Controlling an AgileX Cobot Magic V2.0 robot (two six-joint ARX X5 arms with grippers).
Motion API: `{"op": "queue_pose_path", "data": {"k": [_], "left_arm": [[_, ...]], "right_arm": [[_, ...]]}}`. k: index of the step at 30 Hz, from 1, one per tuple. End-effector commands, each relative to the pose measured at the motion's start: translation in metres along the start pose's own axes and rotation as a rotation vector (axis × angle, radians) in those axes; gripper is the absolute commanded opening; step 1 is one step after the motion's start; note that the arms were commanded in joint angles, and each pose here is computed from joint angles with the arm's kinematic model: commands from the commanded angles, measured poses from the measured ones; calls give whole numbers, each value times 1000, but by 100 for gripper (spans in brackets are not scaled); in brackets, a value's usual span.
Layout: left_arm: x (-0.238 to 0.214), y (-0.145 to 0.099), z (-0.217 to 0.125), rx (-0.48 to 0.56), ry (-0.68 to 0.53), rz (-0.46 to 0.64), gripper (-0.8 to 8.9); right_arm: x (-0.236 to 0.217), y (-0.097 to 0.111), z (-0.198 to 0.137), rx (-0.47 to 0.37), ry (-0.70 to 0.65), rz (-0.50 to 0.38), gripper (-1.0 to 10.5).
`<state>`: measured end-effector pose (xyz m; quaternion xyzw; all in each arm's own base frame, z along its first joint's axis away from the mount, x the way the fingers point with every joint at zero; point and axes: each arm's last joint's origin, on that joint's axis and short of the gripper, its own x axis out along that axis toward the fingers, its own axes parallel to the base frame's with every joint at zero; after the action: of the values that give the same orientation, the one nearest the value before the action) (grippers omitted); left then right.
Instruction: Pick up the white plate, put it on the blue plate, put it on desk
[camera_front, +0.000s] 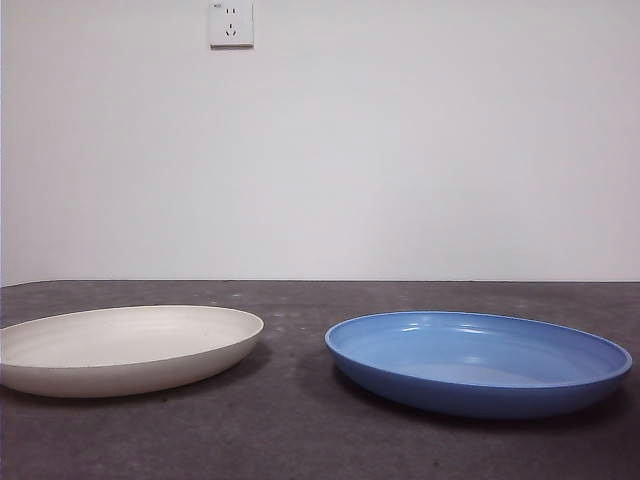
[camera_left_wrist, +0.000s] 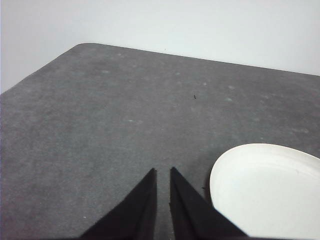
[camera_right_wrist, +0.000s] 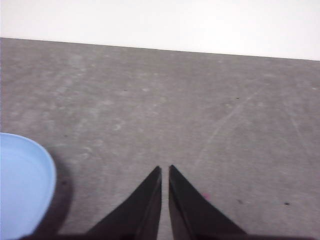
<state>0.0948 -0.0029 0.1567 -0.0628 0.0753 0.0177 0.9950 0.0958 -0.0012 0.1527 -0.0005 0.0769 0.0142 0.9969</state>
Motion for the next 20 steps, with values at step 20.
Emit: {"op": "queue_pose_path", "data": {"k": [20], "left_arm": [[-2,-9,34,-75,-26,-44,16]], "right_arm": [[-10,4,44,424,-84,151,10]]}}
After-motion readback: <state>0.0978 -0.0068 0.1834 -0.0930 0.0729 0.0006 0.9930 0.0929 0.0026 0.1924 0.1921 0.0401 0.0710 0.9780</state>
